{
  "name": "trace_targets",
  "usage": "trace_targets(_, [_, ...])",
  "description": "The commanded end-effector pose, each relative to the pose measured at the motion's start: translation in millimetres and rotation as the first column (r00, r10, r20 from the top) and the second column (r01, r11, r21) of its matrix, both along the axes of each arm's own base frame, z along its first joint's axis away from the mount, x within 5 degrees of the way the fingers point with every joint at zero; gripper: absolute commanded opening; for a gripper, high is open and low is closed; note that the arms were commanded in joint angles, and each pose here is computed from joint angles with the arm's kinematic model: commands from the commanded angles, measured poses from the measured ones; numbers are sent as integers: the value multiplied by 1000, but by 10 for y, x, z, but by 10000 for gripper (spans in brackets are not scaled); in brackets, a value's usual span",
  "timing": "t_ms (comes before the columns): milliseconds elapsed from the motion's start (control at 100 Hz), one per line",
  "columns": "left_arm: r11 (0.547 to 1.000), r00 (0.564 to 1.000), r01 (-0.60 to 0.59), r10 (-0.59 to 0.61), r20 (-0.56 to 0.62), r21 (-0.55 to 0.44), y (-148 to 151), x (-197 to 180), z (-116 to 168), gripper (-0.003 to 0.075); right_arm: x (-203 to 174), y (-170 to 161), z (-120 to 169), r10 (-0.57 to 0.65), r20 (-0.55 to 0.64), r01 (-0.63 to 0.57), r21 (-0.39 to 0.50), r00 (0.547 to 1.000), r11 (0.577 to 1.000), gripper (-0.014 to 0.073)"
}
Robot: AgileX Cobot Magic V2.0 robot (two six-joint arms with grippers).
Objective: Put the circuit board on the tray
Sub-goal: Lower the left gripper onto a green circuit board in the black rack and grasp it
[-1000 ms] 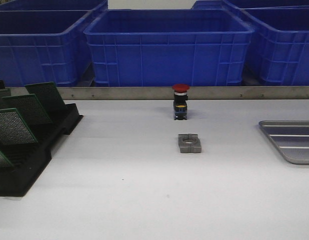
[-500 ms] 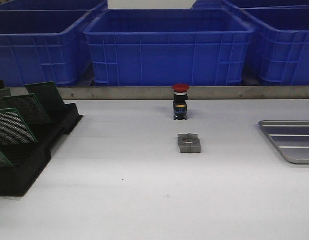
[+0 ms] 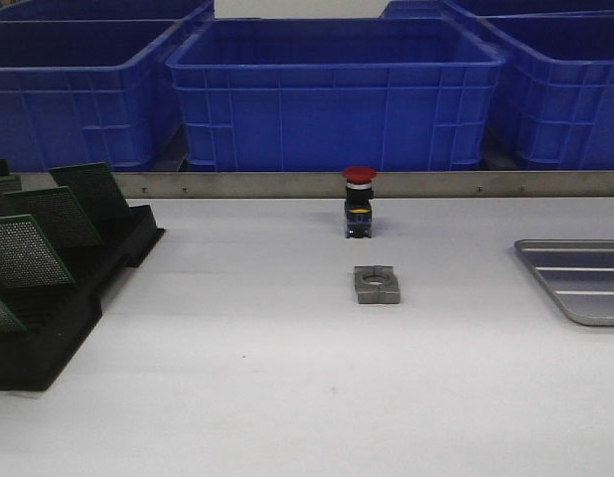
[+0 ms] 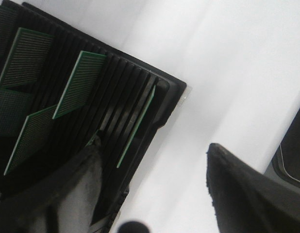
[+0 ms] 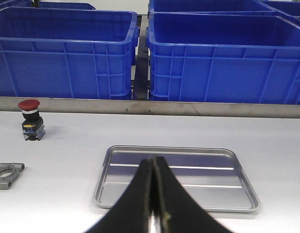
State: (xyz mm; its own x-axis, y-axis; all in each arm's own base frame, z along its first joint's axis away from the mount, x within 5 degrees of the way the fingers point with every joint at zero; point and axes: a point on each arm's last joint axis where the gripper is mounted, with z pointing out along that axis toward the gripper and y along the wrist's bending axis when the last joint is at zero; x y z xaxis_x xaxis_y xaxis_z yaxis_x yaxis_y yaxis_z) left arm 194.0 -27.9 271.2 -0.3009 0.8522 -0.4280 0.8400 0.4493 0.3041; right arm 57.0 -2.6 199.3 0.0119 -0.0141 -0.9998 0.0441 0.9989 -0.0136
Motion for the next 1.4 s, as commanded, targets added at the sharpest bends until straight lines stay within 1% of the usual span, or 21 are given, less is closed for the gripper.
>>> trace_targets(0, [1000, 998, 27, -26, 55, -16, -36, 77, 93, 440, -35, 4, 128, 2, 116, -1, -14, 993, 1000, -61])
trace_targets(110, [998, 997, 51, -49, 64, -30, -59, 162, 41, 440, -35, 4, 128, 2, 116, -1, -14, 993, 1000, -61])
trace_targets(200, [995, 993, 103, -103, 56, 2, -60, 219, -27, 440, -35, 4, 128, 2, 116, -1, -14, 993, 1000, -61])
trace_targets(530, [996, 996, 85, -85, -1, 7, -53, 430, -240, 440, -35, 4, 128, 2, 116, -1, -14, 993, 1000, -61])
trace_targets(850, [996, 995, 87, -87, -47, 0, -61, 590, -335, 431, -35, 4, 128, 2, 116, -1, -14, 993, 1000, -61])
trace_targets(900, [996, 995, 87, -87, -54, -1, -61, 598, -352, 402, -35, 4, 128, 2, 116, -1, -14, 993, 1000, -61])
trace_targets(950, [996, 995, 87, -87, -58, -1, -61, 602, -363, 354, -35, 4, 128, 2, 116, -1, -14, 993, 1000, -61])
trace_targets(1140, [996, 994, 87, -87, -60, -1, -62, 601, -364, 104, -35, 4, 128, 2, 116, -1, -14, 993, 1000, -61])
trace_targets(1260, [996, 995, 87, -87, -58, -1, -61, 603, -363, -15, -35, 4, 128, 2, 116, -1, -14, 993, 1000, -61])
trace_targets(1390, [996, 995, 87, -87, -58, -1, -61, 603, -363, -20, -35, 4, 128, 2, 116, -1, -14, 993, 1000, -61])
